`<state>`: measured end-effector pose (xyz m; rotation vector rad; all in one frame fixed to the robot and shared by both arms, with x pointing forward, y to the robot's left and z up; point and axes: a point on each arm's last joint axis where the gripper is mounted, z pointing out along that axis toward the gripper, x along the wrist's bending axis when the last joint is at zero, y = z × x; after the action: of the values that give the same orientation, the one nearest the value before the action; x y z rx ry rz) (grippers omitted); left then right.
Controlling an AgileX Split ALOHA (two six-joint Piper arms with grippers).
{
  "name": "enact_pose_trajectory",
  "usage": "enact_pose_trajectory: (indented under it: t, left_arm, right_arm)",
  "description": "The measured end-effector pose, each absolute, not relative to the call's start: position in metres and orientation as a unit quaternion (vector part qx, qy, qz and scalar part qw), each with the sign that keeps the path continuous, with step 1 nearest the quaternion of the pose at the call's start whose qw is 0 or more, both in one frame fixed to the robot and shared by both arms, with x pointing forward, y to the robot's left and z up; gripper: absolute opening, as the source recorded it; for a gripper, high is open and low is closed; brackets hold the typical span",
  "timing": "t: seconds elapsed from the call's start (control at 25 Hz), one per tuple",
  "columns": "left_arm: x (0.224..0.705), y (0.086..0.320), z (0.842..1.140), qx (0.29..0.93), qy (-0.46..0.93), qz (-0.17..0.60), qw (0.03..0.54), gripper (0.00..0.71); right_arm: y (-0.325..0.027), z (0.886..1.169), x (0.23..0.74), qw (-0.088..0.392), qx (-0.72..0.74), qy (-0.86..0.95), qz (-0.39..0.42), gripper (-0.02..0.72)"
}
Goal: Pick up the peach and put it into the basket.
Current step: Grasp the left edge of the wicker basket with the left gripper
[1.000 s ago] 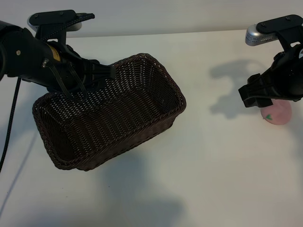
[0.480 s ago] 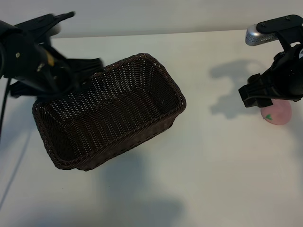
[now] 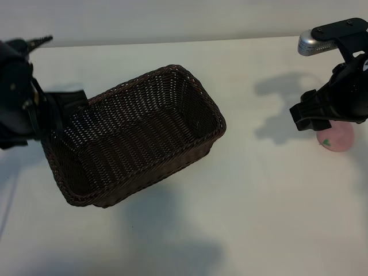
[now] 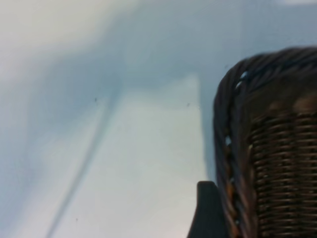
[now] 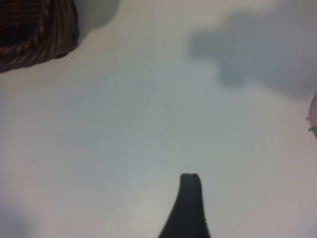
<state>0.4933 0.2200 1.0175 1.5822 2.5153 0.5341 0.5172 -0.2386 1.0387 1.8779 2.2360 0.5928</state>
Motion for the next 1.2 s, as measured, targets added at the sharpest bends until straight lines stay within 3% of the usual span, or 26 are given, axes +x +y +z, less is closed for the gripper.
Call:
enact_pose_trajectory:
  t: [0.44, 0.84, 1.2]
  left_arm:
    - [0.489, 0.220, 1.004, 0.509, 0.841, 0.167, 0.071, 0.531]
    - [0.493, 0.217, 0.986, 0.513, 0.843, 0.155, 0.046, 0.531]
    - [0.485, 0.237, 0.959, 0.497, 0.856, 0.133, 0.048, 0.531]
  right_arm:
    - [-0.239, 1.039, 0.517, 0.081, 0.628, 0.748, 0.198, 0.595]
    - [-0.239, 1.039, 0.517, 0.080, 0.628, 0.749, 0.197, 0.595]
    - [-0.239, 1.039, 0.517, 0.079, 0.628, 0.749, 0.196, 0.595]
